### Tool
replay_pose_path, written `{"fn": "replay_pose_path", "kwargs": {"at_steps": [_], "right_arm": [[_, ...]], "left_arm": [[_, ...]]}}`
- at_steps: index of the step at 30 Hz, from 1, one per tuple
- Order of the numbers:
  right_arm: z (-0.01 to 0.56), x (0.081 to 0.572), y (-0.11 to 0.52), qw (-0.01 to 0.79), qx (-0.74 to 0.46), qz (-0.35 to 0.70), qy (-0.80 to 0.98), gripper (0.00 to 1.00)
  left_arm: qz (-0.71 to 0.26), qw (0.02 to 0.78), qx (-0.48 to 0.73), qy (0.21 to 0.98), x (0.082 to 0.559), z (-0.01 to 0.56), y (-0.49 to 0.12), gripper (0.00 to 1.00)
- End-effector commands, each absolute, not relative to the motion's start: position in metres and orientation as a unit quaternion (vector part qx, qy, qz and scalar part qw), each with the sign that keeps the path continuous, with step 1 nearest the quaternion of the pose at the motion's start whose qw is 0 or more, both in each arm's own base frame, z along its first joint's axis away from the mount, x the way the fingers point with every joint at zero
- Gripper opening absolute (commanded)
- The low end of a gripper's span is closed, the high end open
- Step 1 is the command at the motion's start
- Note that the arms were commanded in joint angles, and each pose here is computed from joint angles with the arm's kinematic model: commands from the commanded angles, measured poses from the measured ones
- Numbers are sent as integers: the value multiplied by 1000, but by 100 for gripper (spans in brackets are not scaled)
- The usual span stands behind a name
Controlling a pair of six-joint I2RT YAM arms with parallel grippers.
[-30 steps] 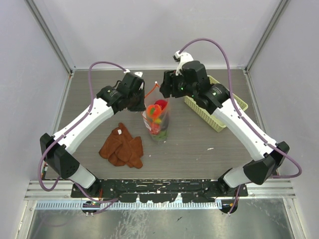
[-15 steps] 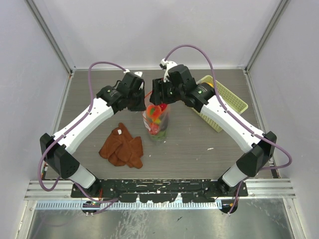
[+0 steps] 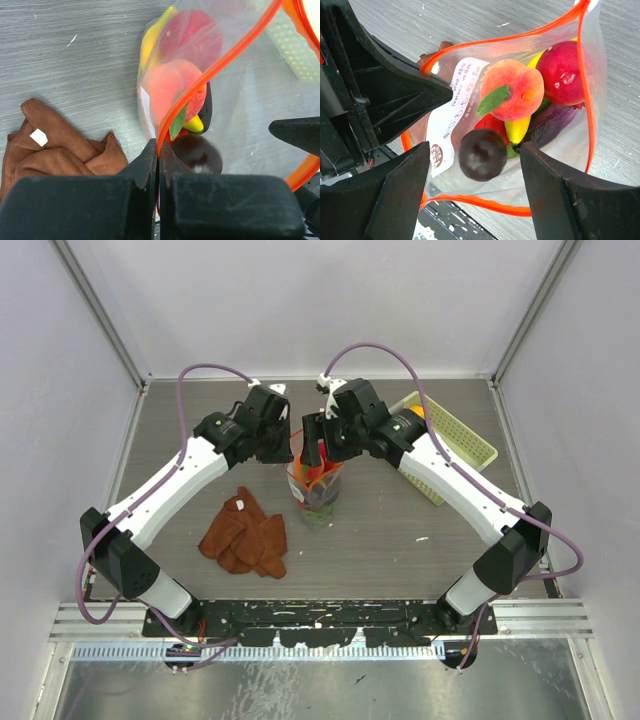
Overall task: Place the food in the zip-top bag and seal the zipper
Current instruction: Place the fake fruit in the zipper food storage bag, then pick up the fake fruit from the bin.
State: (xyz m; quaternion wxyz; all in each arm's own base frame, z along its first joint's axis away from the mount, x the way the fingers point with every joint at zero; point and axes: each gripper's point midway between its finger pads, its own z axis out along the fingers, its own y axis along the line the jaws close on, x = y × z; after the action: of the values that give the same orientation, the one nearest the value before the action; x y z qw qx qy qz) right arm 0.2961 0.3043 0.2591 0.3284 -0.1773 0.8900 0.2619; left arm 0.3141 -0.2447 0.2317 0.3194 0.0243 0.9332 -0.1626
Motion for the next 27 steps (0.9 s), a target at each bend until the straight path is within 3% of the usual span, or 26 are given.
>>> {"fn": "replay_pose_path", "kwargs": {"at_steps": [1,16,27], "right_arm": [[280,287,305,341,-195,280,876,78],[323,312,265,394,-159,250,870,81],[299,365,171,424,-35,184,886,87]], "left_arm": [[-186,350,20,918,325,256,-251,0],[-175,359,21,917,327,258,-246,0],[-164,360,21,918,326,257,-241,0]]}}
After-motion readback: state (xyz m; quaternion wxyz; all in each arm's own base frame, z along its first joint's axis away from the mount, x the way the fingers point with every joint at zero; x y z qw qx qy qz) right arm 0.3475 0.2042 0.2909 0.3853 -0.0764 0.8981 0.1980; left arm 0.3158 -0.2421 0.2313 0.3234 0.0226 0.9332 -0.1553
